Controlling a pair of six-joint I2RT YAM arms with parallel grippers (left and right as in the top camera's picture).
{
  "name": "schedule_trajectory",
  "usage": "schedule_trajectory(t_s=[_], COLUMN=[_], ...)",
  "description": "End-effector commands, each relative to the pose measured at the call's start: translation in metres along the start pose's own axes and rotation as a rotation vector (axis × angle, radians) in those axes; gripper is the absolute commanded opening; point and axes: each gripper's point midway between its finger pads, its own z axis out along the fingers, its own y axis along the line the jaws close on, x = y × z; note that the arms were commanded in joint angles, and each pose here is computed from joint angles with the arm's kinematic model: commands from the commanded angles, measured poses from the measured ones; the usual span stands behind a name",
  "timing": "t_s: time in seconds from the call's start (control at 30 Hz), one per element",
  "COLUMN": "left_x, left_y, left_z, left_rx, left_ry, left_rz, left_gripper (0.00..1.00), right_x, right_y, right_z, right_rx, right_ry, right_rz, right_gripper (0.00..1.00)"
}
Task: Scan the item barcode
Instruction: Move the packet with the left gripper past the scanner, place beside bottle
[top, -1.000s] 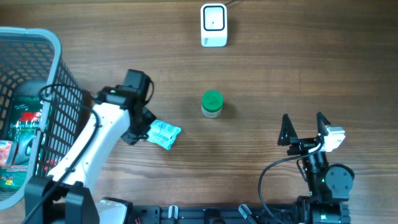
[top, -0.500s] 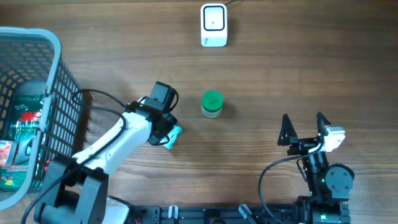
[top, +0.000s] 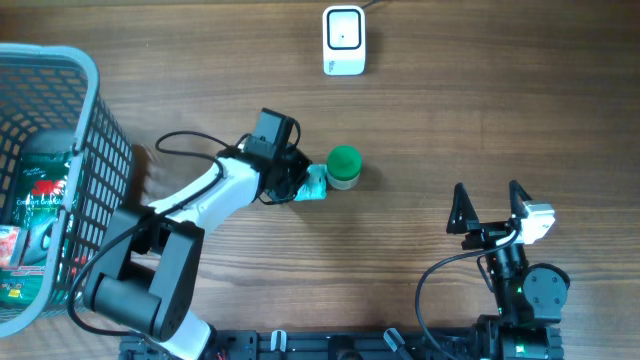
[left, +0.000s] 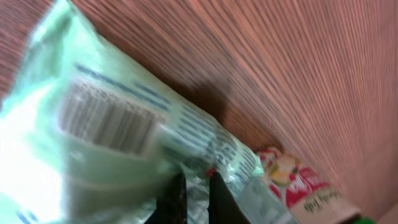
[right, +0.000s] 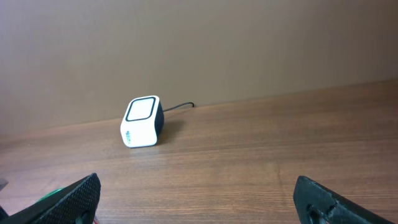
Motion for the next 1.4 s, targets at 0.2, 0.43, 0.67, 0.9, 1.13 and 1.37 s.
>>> schedule_trajectory(t_s=[0.2,0.43,0.67,0.9,1.13,1.37], left_x=[-0.039,-0.01,-0.028,-0.035,0.035,0.034], left_y=[-0.021,0.046,0.018,-0.026,0.016,-0.025], left_z=[-0.083,-0.013,-0.043,-0.085,-0.006,-0.032], left_rx=[-0.109,-0.315,-0.286,-0.176,-0.313,-0.199], left_ry=[-0.299,-0.077,-0.191,-0.273,0.024,-0.089], left_rz=[0.197,0.177,0.209,0.295,0.366,0.431], left_gripper=[0.04,0.04,0.04,0.04,0.04,0.04], right_x=[-0.003,-0.003,-0.002,-0.002,-0.002,-0.002], right_y=[0.0,0.0,0.0,0.0,0.0,0.0], right_z=[0.0,0.0,0.0,0.0,0.0,0.0], right_rx=[0.001,0.001,0.001,0.001,0.001,0.001], right_ry=[-0.012,-0.012,-0.012,-0.011,-0.011,-0.011], right_rz=[-0.014,-0.013,-0.014,-0.013,-0.014,-0.013], right_gripper=[1.0,1.0,1.0,1.0,1.0,1.0])
